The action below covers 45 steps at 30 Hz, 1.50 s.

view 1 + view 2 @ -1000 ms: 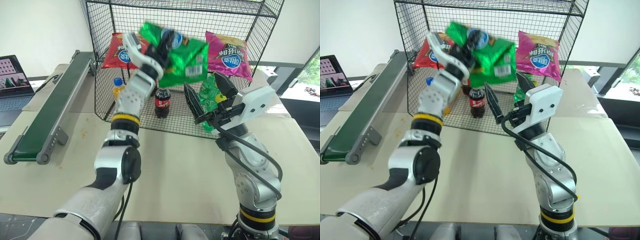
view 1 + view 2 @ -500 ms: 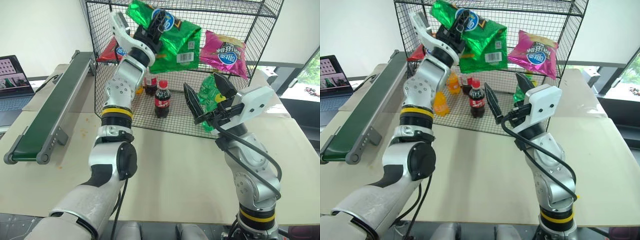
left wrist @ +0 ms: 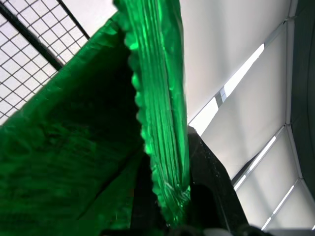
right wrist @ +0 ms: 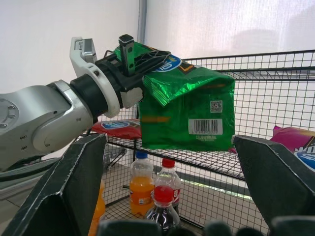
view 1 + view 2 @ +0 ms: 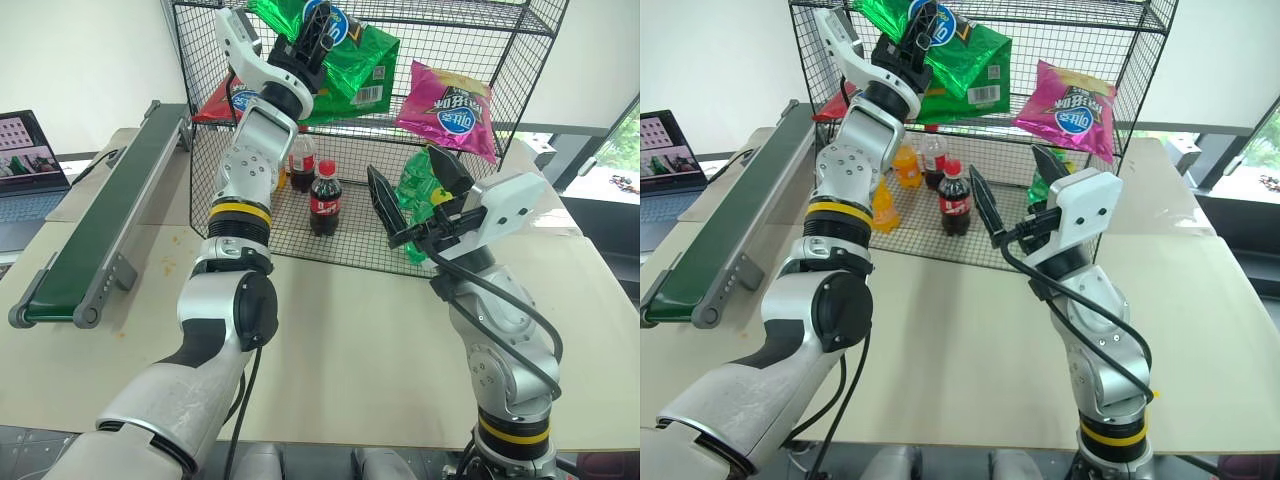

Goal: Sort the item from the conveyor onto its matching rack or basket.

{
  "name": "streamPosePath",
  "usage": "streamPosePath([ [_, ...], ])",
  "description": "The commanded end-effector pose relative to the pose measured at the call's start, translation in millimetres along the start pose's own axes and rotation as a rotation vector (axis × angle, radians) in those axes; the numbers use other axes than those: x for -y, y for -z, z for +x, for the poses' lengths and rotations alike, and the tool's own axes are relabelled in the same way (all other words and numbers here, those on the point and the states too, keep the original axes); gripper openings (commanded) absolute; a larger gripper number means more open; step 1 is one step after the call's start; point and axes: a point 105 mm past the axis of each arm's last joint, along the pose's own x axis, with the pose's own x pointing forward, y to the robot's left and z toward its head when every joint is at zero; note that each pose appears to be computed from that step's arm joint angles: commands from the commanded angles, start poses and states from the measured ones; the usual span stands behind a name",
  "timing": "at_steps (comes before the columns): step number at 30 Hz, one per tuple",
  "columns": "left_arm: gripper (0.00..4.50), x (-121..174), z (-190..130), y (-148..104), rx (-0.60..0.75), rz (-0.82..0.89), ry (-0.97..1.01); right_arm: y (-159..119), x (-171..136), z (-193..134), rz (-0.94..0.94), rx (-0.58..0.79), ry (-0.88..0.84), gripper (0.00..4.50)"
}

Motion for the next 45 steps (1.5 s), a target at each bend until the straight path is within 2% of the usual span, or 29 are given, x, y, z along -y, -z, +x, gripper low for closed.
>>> streamPosePath([
  [1,0.03,8,3,8,-0.029,0.006,0.026,-16,-4,2,-0.015,0.071,-0.013,4.5],
  [5,0.03,-2,-14,31,-0.099,-0.011,-0.094,-16,-2,0,-0.015,0.069,0.002,4.5],
  [12,0.03,-14,-29,28,-0.087,-0.029,-0.286,-16,-3,-1,-0.008,0.069,0.006,4.5],
  [18,0.03,-27,-46,26,-0.063,-0.117,-0.466,-15,-2,0,-0.01,0.068,0.005,4.5],
  [23,0.03,-24,-47,42,-0.093,-0.144,-0.524,-15,-3,1,-0.009,0.066,0.0,4.5],
  [38,0.03,2,-7,88,-0.13,-0.266,-0.481,-15,0,1,-0.03,0.064,0.014,4.5],
  [45,0.03,22,10,88,-0.121,-0.27,-0.397,-15,1,0,-0.036,0.061,0.028,4.5],
])
